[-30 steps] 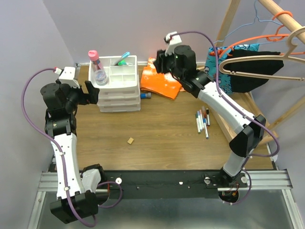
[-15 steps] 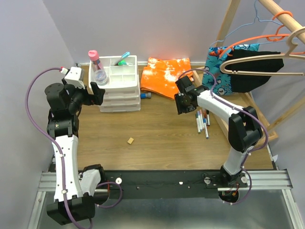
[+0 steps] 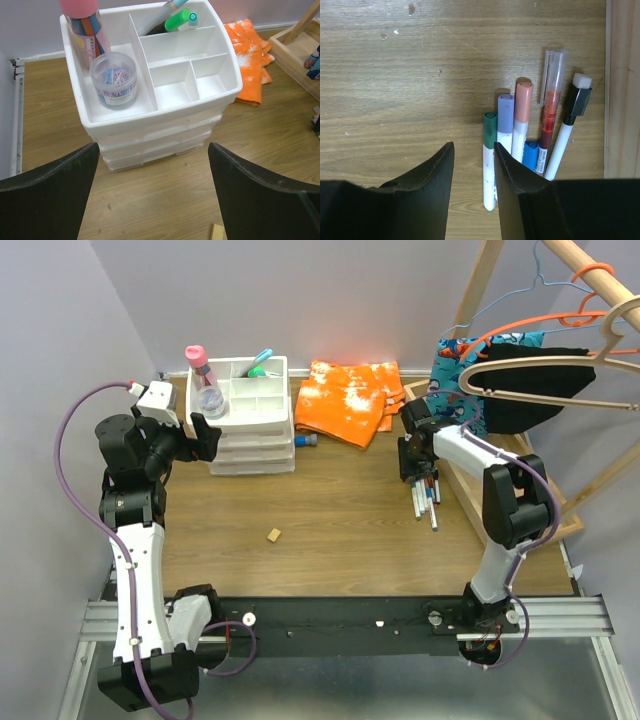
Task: Sort the stationery into containers
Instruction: Move the pen to the center of the board, then pick up the pen from the center of the board.
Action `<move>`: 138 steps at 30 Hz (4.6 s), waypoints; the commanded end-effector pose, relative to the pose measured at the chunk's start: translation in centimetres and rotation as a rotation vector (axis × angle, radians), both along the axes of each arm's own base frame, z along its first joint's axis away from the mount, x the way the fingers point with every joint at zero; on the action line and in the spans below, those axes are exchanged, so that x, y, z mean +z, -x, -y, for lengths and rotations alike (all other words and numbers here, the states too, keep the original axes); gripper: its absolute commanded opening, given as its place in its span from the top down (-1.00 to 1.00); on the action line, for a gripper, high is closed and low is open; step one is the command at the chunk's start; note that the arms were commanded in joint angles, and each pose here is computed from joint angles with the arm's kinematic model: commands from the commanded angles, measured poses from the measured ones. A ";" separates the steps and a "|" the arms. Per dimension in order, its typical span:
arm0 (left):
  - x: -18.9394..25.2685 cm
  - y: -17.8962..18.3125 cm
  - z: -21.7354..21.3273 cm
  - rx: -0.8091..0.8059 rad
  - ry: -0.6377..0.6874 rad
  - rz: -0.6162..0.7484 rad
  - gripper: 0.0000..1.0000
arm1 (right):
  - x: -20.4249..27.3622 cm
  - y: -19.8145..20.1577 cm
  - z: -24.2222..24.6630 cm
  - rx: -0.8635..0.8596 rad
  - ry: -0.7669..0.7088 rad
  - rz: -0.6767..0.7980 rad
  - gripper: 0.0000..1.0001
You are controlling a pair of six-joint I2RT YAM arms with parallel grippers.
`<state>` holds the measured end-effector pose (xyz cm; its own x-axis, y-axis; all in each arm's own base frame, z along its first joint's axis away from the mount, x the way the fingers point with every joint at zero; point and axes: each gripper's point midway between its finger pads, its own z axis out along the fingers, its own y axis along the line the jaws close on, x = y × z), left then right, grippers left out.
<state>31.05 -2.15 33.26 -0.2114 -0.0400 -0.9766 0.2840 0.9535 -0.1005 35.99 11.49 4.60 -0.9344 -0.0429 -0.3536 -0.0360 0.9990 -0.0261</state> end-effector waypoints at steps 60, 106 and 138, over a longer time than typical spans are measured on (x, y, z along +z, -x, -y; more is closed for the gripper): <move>-1.1 -0.6 -0.4 0.014 0.040 -0.013 -0.97 | 2.5 -1.4 -7.5 0.114 -0.139 0.056 0.14; -2.0 -0.8 -1.4 0.047 0.065 -0.038 -0.97 | -3.7 -0.7 -4.6 0.099 -0.061 -0.067 0.36; 1.3 -0.9 -1.5 0.043 0.038 0.023 -0.97 | 27.9 -13.0 -20.9 0.475 -0.592 0.834 0.76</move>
